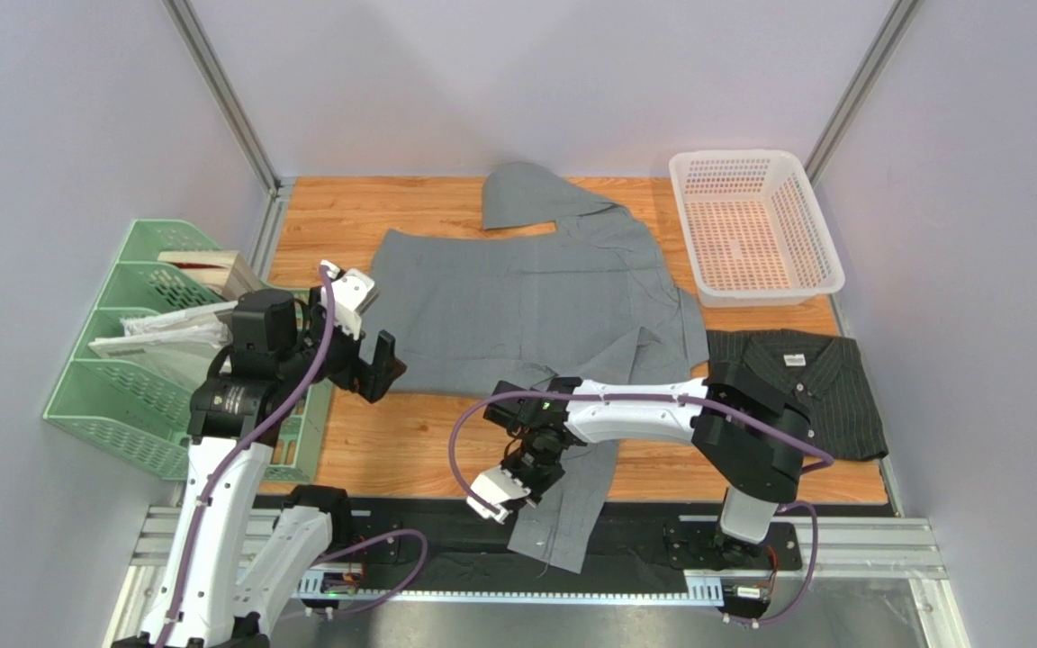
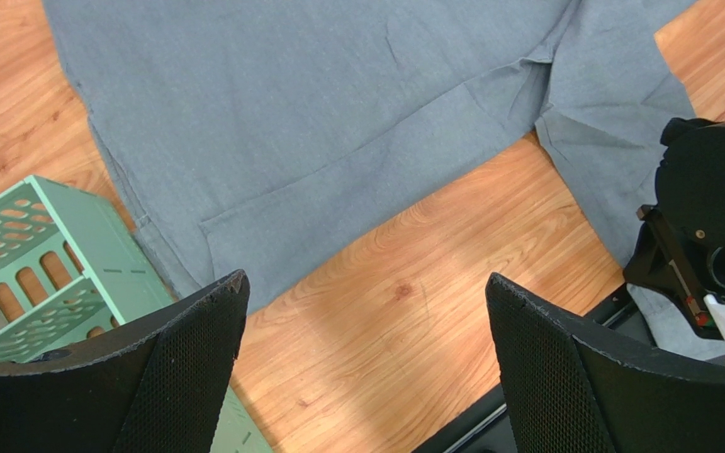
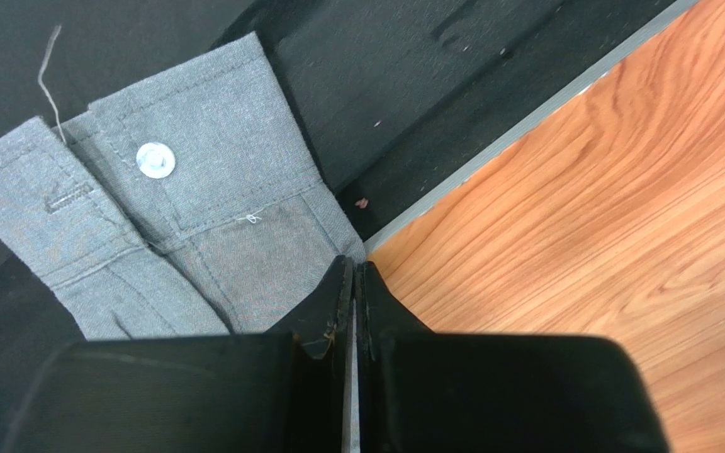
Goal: Fold and stack the long sleeve shirts
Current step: Fold the shirt
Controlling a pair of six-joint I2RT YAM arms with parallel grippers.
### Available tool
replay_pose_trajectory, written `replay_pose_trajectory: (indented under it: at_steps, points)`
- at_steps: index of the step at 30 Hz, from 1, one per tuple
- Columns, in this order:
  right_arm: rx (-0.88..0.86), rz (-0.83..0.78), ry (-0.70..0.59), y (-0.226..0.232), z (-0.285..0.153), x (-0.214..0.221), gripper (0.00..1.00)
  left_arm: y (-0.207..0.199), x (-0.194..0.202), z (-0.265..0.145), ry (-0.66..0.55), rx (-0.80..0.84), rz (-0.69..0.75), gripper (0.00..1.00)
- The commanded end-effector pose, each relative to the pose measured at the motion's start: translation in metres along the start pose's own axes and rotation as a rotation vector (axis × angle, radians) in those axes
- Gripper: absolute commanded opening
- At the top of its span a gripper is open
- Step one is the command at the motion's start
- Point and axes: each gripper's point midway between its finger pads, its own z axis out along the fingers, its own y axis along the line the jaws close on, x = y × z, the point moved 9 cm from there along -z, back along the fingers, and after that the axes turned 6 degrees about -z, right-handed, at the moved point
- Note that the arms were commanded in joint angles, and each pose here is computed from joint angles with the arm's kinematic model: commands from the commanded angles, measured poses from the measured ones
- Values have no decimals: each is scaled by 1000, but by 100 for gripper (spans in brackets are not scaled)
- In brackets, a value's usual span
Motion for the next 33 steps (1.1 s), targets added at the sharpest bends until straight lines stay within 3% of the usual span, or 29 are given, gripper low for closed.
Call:
replay_pose_trajectory:
  at_steps: [1, 7, 12, 22, 23, 29, 33]
  points:
    - [41, 16, 44, -1, -26, -3, 0, 4, -15, -5, -20, -20, 37, 99]
    - [181, 151, -29, -28, -96, 2, 0, 10, -7, 11, 40, 23, -27, 97]
    - [305, 258, -80, -59, -145, 19, 0, 4, 2, 28, 48, 120, -175, 92]
    - [429, 338, -97, -111, -183, 60, 0, 19, -1, 77, 191, 229, -393, 90]
    - [439, 351, -96, -113, -185, 67, 0, 19, 1, 85, 216, 243, -466, 90]
    - [486, 342, -90, -126, -202, 86, 0, 22, -1, 129, 107, 421, -633, 92]
    - [513, 323, -97, -135, -208, 94, 0, 13, -10, 139, 39, 448, -558, 90]
